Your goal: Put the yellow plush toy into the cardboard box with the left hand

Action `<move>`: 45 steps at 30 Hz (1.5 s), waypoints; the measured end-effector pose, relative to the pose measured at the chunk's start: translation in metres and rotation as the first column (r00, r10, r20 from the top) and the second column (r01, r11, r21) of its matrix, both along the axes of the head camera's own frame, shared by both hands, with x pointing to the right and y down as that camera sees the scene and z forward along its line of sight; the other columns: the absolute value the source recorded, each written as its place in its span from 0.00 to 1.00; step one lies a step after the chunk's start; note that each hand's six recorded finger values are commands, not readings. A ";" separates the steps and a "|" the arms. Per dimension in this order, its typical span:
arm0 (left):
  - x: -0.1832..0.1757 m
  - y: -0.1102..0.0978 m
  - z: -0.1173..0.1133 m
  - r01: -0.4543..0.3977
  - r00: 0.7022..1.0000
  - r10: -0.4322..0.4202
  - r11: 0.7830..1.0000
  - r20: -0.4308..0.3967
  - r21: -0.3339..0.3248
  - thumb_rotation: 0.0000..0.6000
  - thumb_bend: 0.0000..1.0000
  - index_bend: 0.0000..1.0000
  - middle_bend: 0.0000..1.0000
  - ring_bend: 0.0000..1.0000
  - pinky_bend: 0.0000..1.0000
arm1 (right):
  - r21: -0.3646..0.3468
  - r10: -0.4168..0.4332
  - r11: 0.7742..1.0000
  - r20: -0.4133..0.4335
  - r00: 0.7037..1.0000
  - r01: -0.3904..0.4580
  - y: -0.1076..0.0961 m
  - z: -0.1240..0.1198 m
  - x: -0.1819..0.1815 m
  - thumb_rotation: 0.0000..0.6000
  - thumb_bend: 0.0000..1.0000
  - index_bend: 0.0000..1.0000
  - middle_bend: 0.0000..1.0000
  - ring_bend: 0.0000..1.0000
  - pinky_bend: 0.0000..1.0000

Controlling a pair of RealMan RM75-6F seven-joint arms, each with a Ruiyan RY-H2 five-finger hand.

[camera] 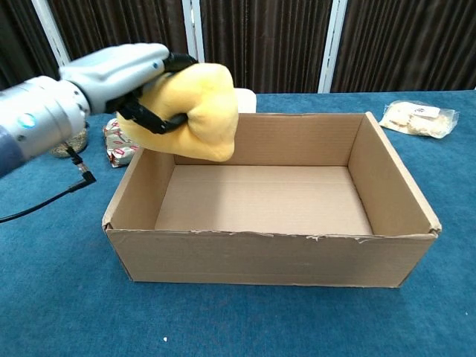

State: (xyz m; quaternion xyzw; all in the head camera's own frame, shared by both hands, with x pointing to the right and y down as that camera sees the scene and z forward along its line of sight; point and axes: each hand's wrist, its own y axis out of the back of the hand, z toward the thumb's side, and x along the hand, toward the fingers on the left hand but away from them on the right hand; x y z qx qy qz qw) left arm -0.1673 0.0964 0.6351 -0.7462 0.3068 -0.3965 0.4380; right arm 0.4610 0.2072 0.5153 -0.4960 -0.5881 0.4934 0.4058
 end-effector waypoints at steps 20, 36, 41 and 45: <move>0.024 -0.003 0.046 0.019 0.997 -0.018 1.000 0.081 -0.016 1.00 0.13 0.00 0.00 0.00 0.17 | -0.020 -0.012 1.000 0.025 1.000 0.013 -0.001 0.003 -0.002 1.00 0.02 0.28 0.14 0.05 0.00; -0.021 -0.022 0.001 0.051 0.988 -0.060 0.996 0.145 0.070 1.00 0.13 0.00 0.00 0.00 0.16 | -0.012 -0.016 1.000 0.018 1.000 0.016 -0.001 0.003 -0.002 1.00 0.02 0.28 0.14 0.05 0.00; -0.070 -0.023 -0.022 0.119 0.972 -0.133 0.989 0.192 0.083 1.00 0.13 0.00 0.00 0.00 0.16 | -0.025 -0.024 0.999 0.014 1.000 0.025 -0.001 0.006 -0.004 1.00 0.02 0.28 0.14 0.05 0.00; -0.124 -0.011 -0.046 0.196 0.954 -0.211 0.977 0.212 0.089 1.00 0.13 0.00 0.00 0.00 0.16 | -0.038 -0.041 0.998 0.011 0.999 0.042 0.000 0.008 -0.007 1.00 0.02 0.28 0.14 0.05 0.00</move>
